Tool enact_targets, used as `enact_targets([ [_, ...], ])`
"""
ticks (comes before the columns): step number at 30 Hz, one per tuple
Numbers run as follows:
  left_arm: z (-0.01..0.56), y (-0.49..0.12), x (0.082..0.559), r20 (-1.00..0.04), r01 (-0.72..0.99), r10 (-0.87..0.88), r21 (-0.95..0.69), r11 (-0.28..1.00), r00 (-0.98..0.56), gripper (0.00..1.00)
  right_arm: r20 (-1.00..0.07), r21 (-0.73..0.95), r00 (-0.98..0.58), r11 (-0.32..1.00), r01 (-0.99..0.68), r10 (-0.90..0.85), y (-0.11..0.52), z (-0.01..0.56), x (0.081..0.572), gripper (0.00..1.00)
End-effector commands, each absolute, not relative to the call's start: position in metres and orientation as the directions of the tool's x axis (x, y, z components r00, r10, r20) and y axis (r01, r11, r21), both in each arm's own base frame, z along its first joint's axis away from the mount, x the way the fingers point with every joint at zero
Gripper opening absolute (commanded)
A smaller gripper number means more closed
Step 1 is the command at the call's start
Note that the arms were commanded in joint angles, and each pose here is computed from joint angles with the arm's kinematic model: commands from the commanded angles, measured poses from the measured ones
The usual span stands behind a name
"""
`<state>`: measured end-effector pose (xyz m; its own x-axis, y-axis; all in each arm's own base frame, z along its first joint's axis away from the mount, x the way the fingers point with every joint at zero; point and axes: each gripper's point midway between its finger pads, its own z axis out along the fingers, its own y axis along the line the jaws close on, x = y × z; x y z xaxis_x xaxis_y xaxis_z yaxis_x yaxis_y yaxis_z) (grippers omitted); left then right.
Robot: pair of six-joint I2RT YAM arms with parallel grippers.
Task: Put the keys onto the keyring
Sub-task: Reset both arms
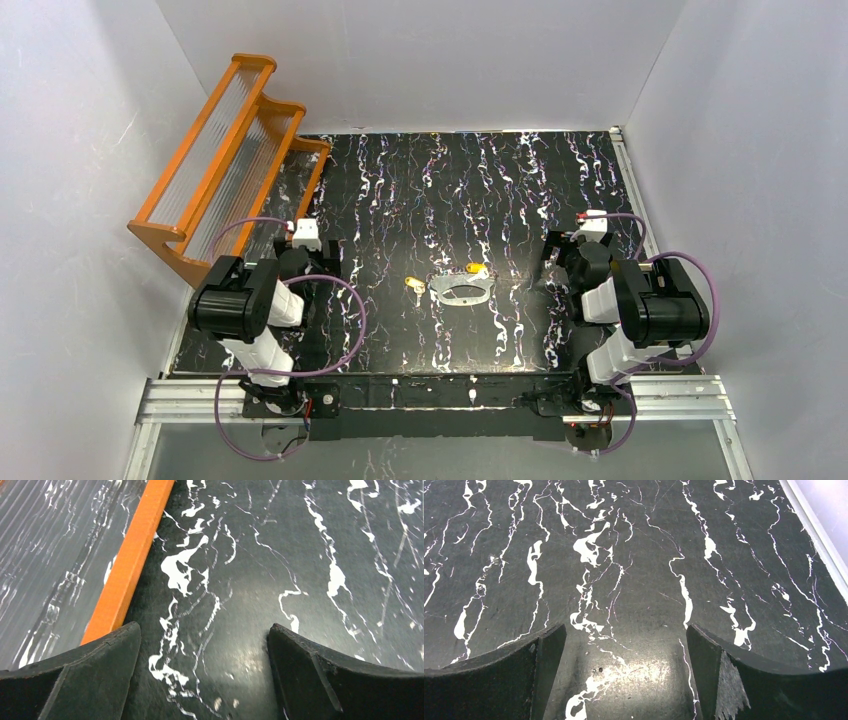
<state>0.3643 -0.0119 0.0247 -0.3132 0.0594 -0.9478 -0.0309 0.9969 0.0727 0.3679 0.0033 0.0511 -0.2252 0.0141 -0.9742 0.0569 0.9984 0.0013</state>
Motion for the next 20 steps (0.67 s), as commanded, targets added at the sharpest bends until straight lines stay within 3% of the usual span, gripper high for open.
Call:
enact_targets([
  [1,0.041,-0.020,0.354,-0.968,0.000,0.122,0.125,0.992,-0.220,0.98,-0.983,0.024,-0.178,0.998,0.055,0.034,0.005,0.065,0.375,0.99],
  [20,0.035,-0.005,0.362,-0.958,-0.101,0.087,0.118,0.988,-0.273,0.98,-0.982,0.025,-0.187,0.999,0.046,0.033,0.006,0.064,0.377,0.99],
])
